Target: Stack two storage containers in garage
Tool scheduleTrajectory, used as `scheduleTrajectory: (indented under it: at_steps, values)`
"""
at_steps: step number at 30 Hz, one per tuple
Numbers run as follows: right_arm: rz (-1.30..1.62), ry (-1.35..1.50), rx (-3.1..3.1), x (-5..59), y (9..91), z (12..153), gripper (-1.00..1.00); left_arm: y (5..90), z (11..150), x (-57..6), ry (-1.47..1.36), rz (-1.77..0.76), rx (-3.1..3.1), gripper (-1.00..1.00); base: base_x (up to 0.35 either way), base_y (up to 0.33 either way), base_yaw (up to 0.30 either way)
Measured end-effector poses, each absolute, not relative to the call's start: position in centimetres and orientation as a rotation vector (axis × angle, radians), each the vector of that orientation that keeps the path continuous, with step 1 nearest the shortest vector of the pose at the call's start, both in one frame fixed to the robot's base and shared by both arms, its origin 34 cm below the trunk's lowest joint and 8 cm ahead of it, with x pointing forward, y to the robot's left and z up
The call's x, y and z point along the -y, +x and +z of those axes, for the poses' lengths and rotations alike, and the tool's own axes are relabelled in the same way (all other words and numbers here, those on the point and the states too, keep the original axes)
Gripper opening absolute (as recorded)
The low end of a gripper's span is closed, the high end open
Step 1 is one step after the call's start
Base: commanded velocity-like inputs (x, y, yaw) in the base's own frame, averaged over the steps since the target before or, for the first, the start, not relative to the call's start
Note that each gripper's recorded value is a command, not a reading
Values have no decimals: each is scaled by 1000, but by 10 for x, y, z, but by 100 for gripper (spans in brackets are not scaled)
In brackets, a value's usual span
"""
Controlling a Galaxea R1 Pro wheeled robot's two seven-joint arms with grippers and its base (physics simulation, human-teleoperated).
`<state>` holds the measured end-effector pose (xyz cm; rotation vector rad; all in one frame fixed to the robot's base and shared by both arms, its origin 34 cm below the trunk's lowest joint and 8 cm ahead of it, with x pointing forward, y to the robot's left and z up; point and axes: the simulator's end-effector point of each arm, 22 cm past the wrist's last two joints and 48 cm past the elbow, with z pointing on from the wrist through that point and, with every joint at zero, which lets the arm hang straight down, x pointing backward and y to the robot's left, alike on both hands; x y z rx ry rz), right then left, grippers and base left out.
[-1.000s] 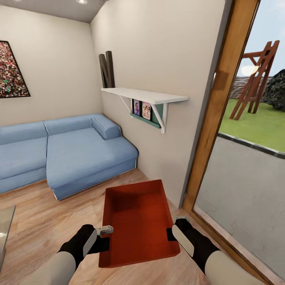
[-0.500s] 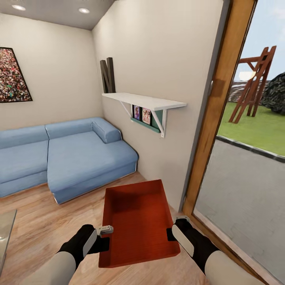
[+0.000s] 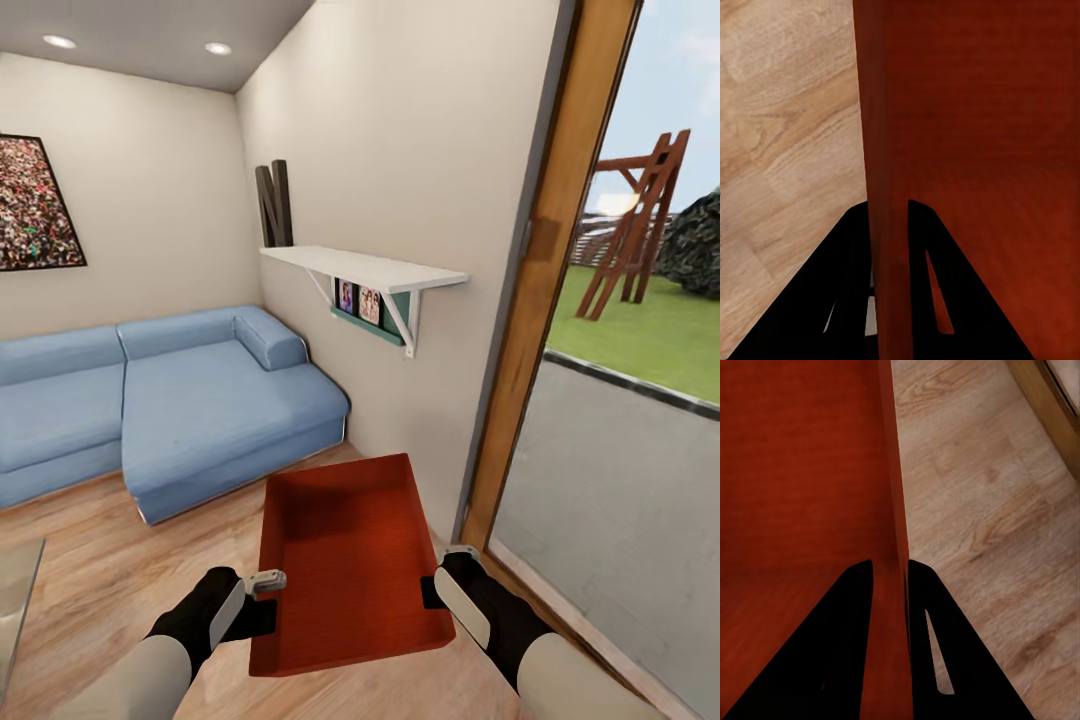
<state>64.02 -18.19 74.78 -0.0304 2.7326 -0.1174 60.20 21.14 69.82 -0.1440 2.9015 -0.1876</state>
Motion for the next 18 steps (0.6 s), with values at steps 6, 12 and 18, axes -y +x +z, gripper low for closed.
scheduleTrajectory:
  at_steps: [6, 12, 18]
  values:
    - [-117, -30, -2726, 182, 641, 751, -100, 603, 701, -211, -144, -188, -2895, -100, 0, 0, 0]
    - [-117, -30, -2725, 182, 642, 752, -100, 604, 702, -212, -143, -188, -2894, -100, 0, 0, 0]
    - [-117, -29, -2725, 182, 642, 752, -100, 604, 702, -212, -141, -188, -2894, -100, 0, 0, 0]
